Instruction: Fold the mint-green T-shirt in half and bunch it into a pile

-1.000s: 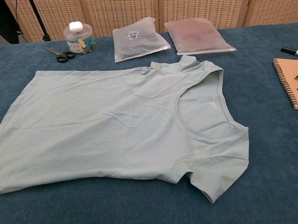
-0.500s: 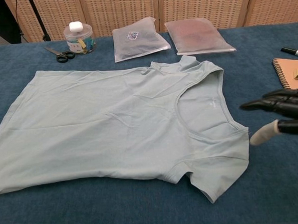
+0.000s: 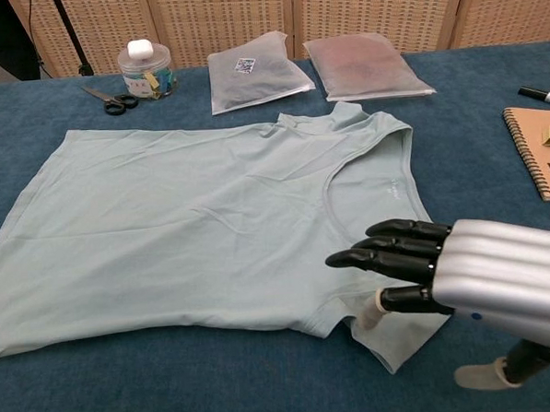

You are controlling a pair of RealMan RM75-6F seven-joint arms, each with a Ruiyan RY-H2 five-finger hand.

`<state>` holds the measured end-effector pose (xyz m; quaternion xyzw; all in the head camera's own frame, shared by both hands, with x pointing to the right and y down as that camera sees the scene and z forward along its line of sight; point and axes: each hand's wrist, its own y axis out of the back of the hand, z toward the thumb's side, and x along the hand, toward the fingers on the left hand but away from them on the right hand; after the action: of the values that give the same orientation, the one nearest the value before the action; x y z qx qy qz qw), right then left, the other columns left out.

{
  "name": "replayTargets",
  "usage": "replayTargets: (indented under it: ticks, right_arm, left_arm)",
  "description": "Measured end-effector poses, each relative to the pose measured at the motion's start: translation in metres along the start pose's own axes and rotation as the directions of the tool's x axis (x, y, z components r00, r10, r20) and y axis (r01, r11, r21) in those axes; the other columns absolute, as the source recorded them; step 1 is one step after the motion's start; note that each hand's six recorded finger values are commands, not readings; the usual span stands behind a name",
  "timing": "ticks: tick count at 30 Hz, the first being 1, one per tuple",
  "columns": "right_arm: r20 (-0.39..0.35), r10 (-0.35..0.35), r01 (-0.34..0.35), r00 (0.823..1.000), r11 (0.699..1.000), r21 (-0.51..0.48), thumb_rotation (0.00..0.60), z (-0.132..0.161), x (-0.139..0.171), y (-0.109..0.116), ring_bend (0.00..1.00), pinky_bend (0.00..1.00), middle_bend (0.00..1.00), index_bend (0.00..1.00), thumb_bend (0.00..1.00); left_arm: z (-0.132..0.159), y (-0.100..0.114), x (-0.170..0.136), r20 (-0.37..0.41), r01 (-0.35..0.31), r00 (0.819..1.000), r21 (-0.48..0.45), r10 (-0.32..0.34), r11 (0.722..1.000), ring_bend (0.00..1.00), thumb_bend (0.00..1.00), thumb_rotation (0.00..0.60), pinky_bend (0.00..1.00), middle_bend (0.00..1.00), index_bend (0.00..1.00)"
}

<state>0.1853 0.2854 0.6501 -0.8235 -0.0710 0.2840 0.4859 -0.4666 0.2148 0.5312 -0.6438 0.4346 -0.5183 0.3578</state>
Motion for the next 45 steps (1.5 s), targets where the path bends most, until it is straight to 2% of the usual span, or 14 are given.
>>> replayTargets:
  ticks: [16,22,24,27,33,36,39,45]
  right_arm:
    - [0.067,0.025,-0.030,0.997,0.997,0.070,0.600,-0.001,-0.041,-0.011,0.00,0.00,0.00,0.30,0.22]
    - [0.077,0.022,-0.029,0.997,0.995,0.099,0.600,0.000,-0.044,-0.008,0.00,0.00,0.00,0.42,0.34]
    - [0.079,0.021,-0.029,0.997,0.995,0.098,0.600,-0.001,-0.044,-0.008,0.00,0.00,0.00,0.46,0.41]
    - [0.085,0.012,-0.020,0.996,0.996,0.086,0.600,-0.003,-0.043,-0.008,0.00,0.00,0.00,0.50,0.50]
    - [0.090,-0.031,0.026,0.995,0.998,0.062,0.600,-0.008,-0.041,-0.007,0.00,0.00,0.04,0.55,0.62]
    - [0.090,-0.056,0.053,0.994,0.998,0.037,0.600,-0.011,-0.039,-0.006,0.00,0.00,0.05,0.56,0.67]
    - [0.089,-0.075,0.074,0.993,0.997,0.012,0.600,-0.014,-0.036,-0.007,0.00,0.00,0.05,0.56,0.67]
    - [0.077,-0.108,0.110,0.991,0.994,-0.016,0.600,-0.019,-0.024,-0.007,0.00,0.00,0.06,0.57,0.67]
  left_arm:
    - [-0.002,-0.001,0.002,-0.008,0.014,1.000,-0.008,-0.014,1.000,0.00,0.01,0.600,0.00,0.00,0.00]
    - [-0.002,-0.001,0.002,-0.004,0.019,1.000,-0.009,-0.019,1.000,0.00,0.02,0.600,0.00,0.00,0.00]
    - [-0.002,-0.001,0.002,-0.004,0.018,1.000,-0.009,-0.018,1.000,0.00,0.02,0.600,0.00,0.00,0.00]
    - [-0.001,-0.002,0.001,-0.003,0.019,1.000,-0.008,-0.019,1.000,0.00,0.02,0.600,0.00,0.00,0.00]
    - [0.001,-0.003,0.002,0.005,0.020,1.000,-0.004,-0.020,1.000,0.00,0.02,0.600,0.00,0.00,0.00]
    - [0.005,-0.005,0.002,0.031,0.019,0.999,-0.005,-0.019,1.000,0.00,0.04,0.600,0.00,0.00,0.00]
    - [0.012,-0.008,0.001,0.069,0.024,0.997,-0.007,-0.023,1.000,0.00,0.06,0.600,0.00,0.00,0.00]
    - [0.032,-0.026,-0.009,0.190,0.057,0.980,-0.009,-0.054,0.998,0.00,0.12,0.600,0.00,0.00,0.00]
